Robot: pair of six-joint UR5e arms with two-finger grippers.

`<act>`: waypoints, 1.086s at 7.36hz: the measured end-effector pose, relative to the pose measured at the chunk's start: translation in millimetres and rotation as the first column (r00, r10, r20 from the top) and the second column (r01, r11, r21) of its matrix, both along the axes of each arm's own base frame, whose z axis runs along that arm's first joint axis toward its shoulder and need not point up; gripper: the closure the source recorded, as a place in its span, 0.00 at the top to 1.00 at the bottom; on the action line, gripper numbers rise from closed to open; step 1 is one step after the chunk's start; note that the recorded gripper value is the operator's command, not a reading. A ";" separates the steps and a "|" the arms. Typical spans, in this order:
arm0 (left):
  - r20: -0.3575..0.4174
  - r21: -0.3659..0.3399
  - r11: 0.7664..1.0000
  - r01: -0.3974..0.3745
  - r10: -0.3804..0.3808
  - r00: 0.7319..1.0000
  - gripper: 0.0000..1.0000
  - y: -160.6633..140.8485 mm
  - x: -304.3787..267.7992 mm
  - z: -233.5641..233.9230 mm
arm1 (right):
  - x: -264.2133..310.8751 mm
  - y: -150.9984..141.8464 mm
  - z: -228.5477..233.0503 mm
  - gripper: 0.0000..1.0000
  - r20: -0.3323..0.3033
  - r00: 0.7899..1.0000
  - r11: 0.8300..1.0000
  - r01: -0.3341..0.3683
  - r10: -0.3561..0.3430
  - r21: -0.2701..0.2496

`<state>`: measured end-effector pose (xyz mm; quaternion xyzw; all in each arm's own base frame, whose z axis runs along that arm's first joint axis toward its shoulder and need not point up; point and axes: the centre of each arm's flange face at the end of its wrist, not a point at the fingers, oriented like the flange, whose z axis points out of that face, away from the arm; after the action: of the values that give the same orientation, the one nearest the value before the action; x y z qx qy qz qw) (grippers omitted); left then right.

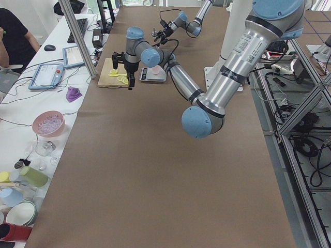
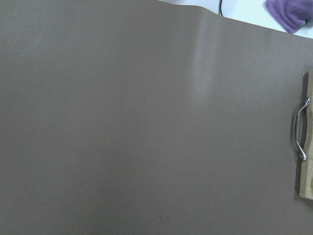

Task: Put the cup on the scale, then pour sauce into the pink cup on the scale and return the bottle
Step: 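Close the right gripper around the glass sauce bottle, then lift the sauce bottle with the right gripper and carry it toward the scale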

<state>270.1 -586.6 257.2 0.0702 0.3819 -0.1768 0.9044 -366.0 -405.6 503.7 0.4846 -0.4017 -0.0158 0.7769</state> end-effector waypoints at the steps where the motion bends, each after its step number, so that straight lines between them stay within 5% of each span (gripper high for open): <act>1: 0.000 -0.001 1.000 0.000 0.000 1.000 0.98 0.0 0.0 0.3 | -0.2 0.0 -0.1 0.80 0.000 1.000 1.000 -0.001 0.001 0.000; 5: 0.001 -0.002 1.000 0.000 0.000 1.000 0.98 -0.1 0.1 1.2 | -12.9 -11.1 -3.2 0.78 0.003 1.000 1.000 -0.011 0.011 0.003; 7: 0.001 -0.001 1.000 0.000 0.000 1.000 0.98 0.0 0.0 0.8 | -12.9 -12.0 -2.8 0.00 0.004 1.000 1.000 -0.013 0.013 0.002; 8: 0.001 -0.001 1.000 0.000 0.000 1.000 0.98 0.1 0.0 0.8 | -11.9 -12.7 -2.6 0.00 0.006 1.000 1.000 -0.015 0.015 0.001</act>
<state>270.1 -586.5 258.0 0.0698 0.3815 -0.1769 0.9046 -377.9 -418.2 501.0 0.4880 -0.4005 -0.0087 0.7755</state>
